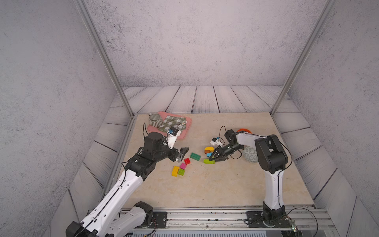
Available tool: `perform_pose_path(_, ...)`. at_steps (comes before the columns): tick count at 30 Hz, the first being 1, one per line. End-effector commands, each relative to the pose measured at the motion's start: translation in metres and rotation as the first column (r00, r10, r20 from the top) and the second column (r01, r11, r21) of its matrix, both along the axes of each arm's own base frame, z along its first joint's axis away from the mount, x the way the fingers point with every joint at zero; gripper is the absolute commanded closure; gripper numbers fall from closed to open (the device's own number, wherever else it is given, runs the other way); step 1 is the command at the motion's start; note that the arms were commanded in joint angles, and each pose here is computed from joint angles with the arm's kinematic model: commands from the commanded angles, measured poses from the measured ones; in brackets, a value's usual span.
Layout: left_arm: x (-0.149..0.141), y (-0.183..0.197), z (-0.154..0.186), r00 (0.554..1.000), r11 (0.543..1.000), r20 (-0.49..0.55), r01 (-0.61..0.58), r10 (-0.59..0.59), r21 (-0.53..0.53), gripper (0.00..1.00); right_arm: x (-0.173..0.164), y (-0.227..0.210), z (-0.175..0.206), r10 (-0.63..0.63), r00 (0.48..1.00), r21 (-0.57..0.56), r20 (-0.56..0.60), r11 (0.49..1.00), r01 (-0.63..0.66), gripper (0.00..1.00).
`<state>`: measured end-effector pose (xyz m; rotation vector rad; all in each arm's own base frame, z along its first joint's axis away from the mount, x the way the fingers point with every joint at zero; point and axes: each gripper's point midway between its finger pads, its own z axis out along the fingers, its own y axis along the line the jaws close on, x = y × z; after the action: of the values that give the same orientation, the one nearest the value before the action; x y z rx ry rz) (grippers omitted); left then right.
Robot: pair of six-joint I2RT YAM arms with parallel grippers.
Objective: Assemble the letter s with lego
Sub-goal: Place the lego brick at the center of the board.
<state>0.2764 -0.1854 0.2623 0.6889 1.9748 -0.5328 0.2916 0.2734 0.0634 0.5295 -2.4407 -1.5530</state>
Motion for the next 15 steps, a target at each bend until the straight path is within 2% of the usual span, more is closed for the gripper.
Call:
perform_pose_path(1, 0.000, 0.002, 0.006, 1.000, 1.000, 0.025, -0.004, 0.005, -0.017, 0.06, -0.003, -0.004, -0.001, 0.022, 1.000, -0.018, -0.012, 1.000, -0.022, 0.74)
perform_pose_path(10, 0.000, 0.001, 0.006, 1.000, 1.000, 0.023, -0.003, 0.004, -0.018, 0.05, 0.003, -0.009, -0.015, 0.002, 0.998, -0.038, -0.057, 0.999, -0.004, 0.68)
perform_pose_path(15, 0.000, 0.002, 0.006, 1.000, 1.000, 0.026, -0.005, 0.005, -0.017, 0.06, 0.002, -0.012, -0.026, -0.001, 0.996, -0.059, -0.085, 0.998, -0.004, 0.61)
